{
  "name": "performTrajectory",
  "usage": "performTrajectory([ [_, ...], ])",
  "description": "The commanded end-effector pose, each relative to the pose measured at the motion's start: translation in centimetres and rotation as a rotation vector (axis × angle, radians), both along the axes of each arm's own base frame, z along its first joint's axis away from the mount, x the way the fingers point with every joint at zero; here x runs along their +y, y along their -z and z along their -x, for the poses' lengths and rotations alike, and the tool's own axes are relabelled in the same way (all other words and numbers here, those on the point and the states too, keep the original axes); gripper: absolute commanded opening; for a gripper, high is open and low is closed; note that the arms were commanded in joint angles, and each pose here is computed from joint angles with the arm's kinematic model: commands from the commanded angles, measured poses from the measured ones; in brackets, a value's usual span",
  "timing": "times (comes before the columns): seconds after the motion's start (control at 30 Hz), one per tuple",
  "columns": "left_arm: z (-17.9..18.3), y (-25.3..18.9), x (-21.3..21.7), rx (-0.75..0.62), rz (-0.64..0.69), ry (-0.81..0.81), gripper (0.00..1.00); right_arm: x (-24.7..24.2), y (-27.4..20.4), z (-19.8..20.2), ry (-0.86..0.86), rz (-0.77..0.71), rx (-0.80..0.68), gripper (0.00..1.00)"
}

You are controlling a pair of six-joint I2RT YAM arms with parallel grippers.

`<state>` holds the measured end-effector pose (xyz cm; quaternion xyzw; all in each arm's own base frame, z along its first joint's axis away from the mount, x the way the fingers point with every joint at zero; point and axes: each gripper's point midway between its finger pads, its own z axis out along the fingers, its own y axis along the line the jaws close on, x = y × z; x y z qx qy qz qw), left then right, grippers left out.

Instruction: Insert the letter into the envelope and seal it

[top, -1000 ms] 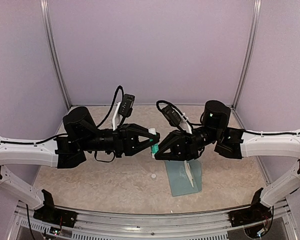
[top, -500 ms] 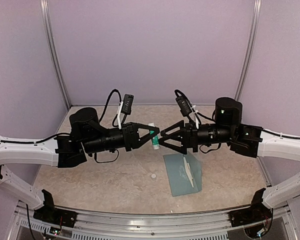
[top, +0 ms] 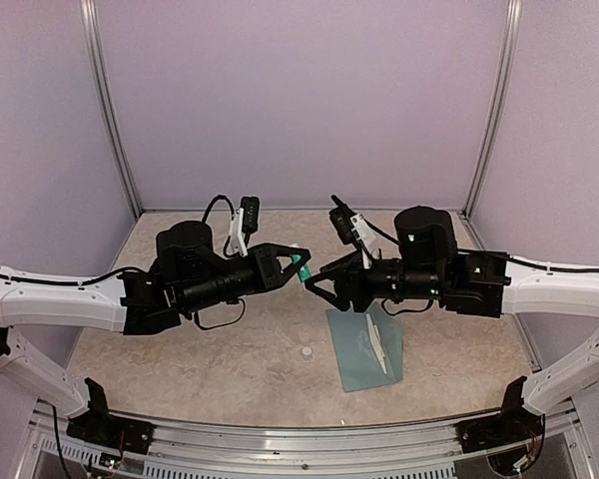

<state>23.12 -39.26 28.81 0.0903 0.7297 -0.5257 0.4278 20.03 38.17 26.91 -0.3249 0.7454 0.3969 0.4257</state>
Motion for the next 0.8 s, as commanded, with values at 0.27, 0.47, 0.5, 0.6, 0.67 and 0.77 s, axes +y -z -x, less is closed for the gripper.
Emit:
performTrajectory([
  [0.27,-0.5,-0.6,-0.1,0.013,0.017,-0.030,0.09,2.1,0.0,-0.1,-0.029,0.001,0.005,0.34],
  [0.47,-0.5,-0.8,0.1,0.002,0.013,-0.033,0.09,2.5,0.5,0.4,-0.064,0.002,0.030,0.15],
  [0.5,-0.5,-0.8,0.1,-0.004,0.013,-0.030,0.09,2.5,0.6,0.5,-0.069,0.001,0.035,0.13],
  [0.6,0.1,-1.4,0.1,-0.041,0.021,0.006,0.08,2.6,-0.4,0.8,-0.094,-0.054,0.041,0.04],
  [0.67,1.0,-2.3,-0.2,-0.089,0.050,0.067,0.08,2.4,-1.2,1.2,-0.131,-0.112,0.057,0.01],
  [0.77,3.0,-3.7,-0.3,-0.166,0.092,0.190,0.08,1.6,-3.0,2.1,-0.225,-0.236,0.088,0.00],
])
